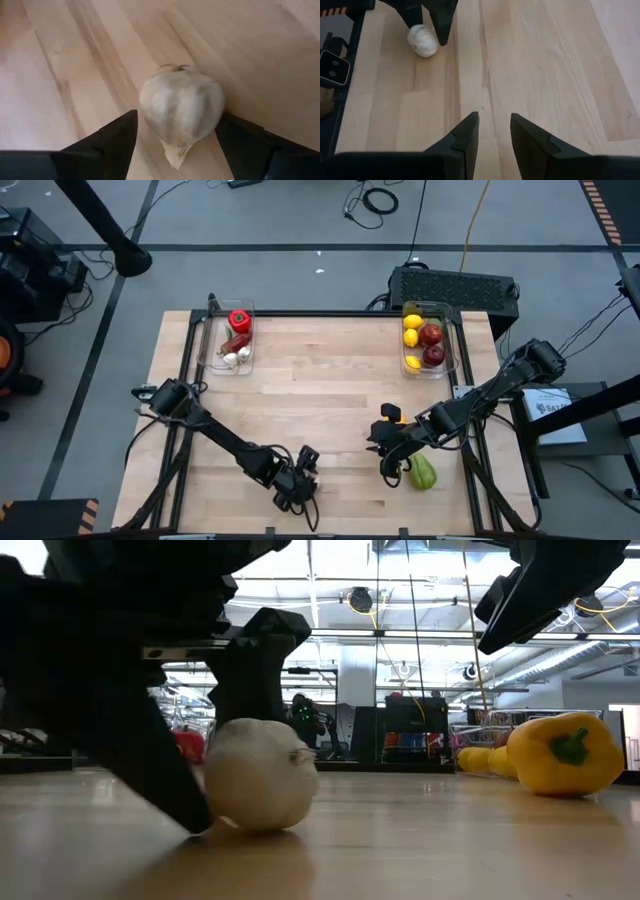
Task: Sort produce into baskets
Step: Put the white garlic into the left transparent bin, then put the yellow bell pepper into the left transparent bin
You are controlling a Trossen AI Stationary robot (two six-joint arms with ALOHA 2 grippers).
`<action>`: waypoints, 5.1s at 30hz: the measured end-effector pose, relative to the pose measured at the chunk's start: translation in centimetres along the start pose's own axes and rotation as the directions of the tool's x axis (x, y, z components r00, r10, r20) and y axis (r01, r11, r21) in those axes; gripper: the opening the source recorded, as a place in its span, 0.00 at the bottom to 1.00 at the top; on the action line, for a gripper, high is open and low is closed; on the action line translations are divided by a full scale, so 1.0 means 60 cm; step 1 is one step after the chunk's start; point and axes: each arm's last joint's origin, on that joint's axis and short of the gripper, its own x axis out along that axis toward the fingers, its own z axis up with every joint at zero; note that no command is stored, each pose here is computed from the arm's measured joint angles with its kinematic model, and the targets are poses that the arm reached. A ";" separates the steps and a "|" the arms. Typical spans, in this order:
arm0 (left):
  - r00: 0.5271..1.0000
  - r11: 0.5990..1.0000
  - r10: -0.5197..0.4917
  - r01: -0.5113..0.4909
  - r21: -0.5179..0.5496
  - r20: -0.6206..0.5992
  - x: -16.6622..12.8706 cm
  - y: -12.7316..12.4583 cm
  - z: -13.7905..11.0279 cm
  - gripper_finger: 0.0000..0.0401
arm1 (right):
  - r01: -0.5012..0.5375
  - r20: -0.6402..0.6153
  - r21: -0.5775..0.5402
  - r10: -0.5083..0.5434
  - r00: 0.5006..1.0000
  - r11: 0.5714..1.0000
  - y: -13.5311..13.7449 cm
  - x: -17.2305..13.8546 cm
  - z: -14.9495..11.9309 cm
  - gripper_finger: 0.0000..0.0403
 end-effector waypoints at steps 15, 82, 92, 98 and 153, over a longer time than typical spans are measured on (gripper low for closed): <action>0.998 0.998 0.055 -0.056 0.029 0.036 -0.009 0.006 0.016 0.52 | 0.009 -0.014 -0.003 -0.009 1.000 1.000 -0.002 0.000 -0.002 0.26; 0.454 0.354 0.507 -0.885 -0.304 -0.733 -0.342 0.322 -0.419 0.58 | 0.229 0.258 -0.047 -0.210 0.943 0.972 -0.003 -0.080 0.101 0.26; 0.454 0.280 0.479 -0.890 -0.359 -0.751 -0.349 0.335 -0.435 0.62 | 0.231 0.242 -0.043 -0.214 0.946 0.972 -0.002 -0.080 0.097 0.26; 0.504 0.209 0.510 -0.859 -0.468 -0.697 -0.367 0.339 -0.410 0.62 | 0.221 0.228 -0.029 -0.209 0.951 0.975 -0.003 -0.080 0.095 0.26; 0.828 0.567 0.548 -0.265 -0.780 0.117 -0.387 0.289 -0.254 0.62 | 0.262 -0.211 -0.734 -0.577 0.789 0.627 0.086 0.056 -0.120 0.24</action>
